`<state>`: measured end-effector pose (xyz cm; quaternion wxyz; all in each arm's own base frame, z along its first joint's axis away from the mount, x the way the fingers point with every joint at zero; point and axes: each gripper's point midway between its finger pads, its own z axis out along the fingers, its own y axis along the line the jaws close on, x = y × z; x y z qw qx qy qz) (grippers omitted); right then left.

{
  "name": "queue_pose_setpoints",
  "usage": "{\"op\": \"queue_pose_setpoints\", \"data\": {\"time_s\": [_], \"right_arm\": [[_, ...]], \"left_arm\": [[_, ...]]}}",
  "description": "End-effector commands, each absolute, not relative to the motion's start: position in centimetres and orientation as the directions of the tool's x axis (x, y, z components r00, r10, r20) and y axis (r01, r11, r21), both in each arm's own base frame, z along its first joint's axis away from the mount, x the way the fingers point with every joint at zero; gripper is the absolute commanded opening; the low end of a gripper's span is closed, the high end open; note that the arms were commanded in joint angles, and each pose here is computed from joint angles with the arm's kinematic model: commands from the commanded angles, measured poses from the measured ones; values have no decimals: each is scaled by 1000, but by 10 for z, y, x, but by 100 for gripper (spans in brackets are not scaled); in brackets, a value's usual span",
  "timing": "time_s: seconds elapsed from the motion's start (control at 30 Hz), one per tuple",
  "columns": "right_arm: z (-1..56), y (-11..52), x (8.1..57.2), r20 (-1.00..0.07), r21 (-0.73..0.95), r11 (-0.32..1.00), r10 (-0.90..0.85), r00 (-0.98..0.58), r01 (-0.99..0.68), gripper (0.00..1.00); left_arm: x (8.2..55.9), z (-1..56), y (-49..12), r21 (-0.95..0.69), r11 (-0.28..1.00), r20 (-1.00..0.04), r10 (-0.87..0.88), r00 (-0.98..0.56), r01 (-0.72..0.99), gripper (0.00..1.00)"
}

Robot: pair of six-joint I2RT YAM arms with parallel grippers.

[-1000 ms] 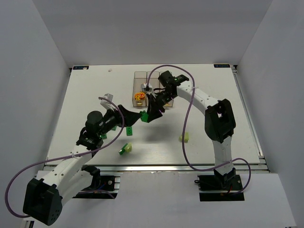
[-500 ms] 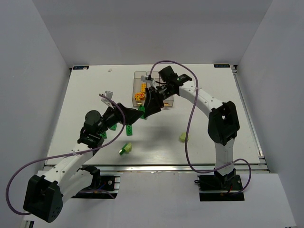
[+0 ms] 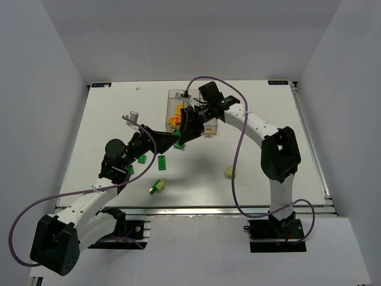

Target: Sort the legos into containers by color

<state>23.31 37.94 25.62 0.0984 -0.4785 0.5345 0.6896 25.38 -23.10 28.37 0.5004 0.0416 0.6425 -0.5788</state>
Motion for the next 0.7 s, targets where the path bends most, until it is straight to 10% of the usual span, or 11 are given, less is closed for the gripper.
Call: {"op": "queue_pose_setpoints", "data": {"time_s": [0.0,0.43,0.67], "right_arm": [[276,374,227,-795,606,-451,-349,-496,-655,0],[277,376,230,-789,614,-449,-353,-502,-649,0],[274,375,233,-786,619,-438,-353,-508,-652,0]], "left_arm": [[247,286,-235,-703,287,-685,-519,-511,651,76],[249,278,-237,-713,291,-681,-503,-532,637,63],[250,276,-239,-712,290,-684,-493,-538,640,35]]}}
